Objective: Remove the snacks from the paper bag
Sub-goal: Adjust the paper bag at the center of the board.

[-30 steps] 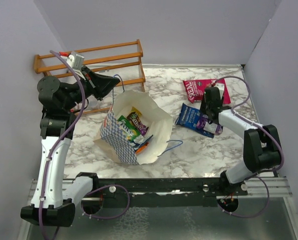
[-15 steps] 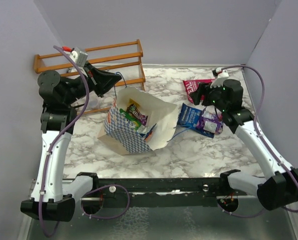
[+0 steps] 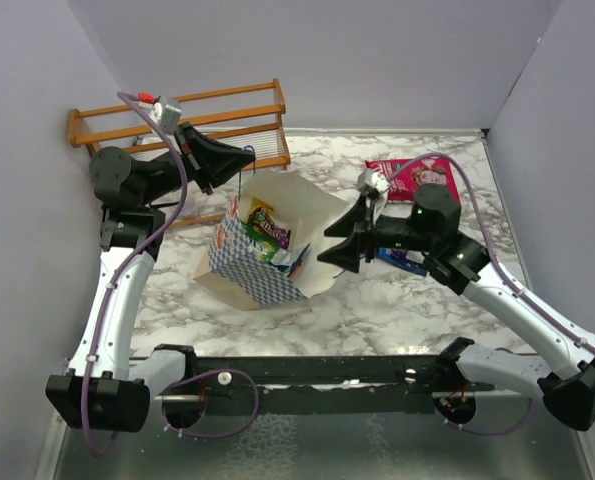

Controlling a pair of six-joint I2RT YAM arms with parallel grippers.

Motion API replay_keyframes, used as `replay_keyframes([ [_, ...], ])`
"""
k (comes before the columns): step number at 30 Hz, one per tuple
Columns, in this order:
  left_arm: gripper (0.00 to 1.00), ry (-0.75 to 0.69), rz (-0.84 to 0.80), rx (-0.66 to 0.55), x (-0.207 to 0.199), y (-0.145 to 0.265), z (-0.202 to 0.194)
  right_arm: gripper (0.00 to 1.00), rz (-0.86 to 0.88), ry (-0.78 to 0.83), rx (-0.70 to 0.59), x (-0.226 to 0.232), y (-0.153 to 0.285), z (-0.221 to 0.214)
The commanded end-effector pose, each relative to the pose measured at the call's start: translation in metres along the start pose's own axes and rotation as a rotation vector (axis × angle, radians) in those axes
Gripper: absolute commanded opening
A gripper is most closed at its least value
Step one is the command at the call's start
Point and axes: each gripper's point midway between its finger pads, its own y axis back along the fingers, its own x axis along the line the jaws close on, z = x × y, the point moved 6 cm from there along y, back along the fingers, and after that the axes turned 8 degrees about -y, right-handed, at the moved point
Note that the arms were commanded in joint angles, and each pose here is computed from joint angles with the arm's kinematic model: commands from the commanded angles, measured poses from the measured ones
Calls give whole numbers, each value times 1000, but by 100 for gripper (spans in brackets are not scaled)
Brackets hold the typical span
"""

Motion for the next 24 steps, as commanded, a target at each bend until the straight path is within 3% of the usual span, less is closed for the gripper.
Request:
replay_keyframes([
  [1,0,-29,-71,-52,-16,-3,15,65,120,-19,89,23,-22,-26],
  [11,0,-47,-111,-28,-28,-12,12,57,167,-48,210,49,-68,-68],
  [20,0,-86,-99,8,-25,-15,17,19,149,-127,188,42,-87,-86],
  [24,0,-120,-95,23,-26,-14,19,8,112,-103,166,44,-101,-91],
])
